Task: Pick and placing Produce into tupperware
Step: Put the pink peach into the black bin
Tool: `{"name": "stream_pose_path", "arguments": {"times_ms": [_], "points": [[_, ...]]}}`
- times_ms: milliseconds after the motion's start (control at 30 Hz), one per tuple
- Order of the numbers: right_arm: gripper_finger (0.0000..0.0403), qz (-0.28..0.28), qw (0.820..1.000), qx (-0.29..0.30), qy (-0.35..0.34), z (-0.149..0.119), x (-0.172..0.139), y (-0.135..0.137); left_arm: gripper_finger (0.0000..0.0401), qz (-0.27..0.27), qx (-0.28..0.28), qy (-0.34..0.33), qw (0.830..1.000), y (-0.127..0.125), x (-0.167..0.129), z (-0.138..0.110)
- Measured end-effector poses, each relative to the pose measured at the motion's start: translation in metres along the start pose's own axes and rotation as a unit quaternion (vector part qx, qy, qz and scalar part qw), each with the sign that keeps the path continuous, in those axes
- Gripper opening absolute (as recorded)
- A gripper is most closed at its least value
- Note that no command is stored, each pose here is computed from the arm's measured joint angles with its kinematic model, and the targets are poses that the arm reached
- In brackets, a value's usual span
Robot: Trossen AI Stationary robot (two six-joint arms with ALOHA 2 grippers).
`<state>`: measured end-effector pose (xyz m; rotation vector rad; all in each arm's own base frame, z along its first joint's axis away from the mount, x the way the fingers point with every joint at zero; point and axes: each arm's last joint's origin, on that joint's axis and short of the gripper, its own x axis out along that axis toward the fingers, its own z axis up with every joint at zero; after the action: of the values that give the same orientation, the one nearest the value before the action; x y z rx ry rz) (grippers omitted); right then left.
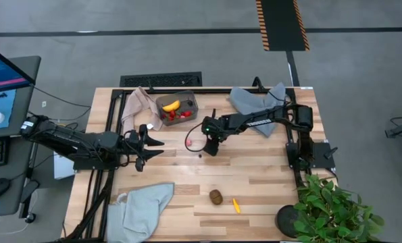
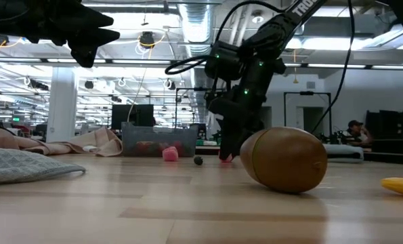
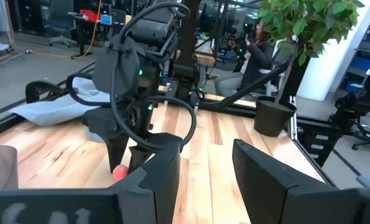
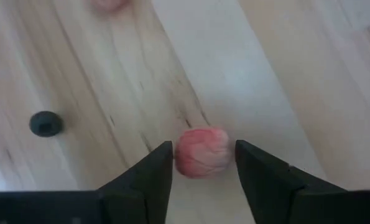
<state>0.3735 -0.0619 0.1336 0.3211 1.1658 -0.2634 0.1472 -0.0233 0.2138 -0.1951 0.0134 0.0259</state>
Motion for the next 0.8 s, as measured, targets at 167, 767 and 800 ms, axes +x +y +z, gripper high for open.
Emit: {"name": "stream_pose_path", "arguments": {"times_ms": [167,767,800], "points": [[0.0142,0.002,1.000,0.000,-0.005,0.001,-0.001,0.000,0.0139,0.000,0.000,0.000,1.000,0.000,0.000,0.000],[0.0124,0.018,0.995,-0.032,-0.090,0.045,-0.031,0.010,0.0139,0.000,0.000,-0.001,1.000,0.000,0.000,0.000],[0.0122,0.020,0.994,-0.034,-0.101,0.051,-0.035,0.010,0.0139,0.000,0.000,-0.001,1.000,0.000,0.000,0.000]]}}
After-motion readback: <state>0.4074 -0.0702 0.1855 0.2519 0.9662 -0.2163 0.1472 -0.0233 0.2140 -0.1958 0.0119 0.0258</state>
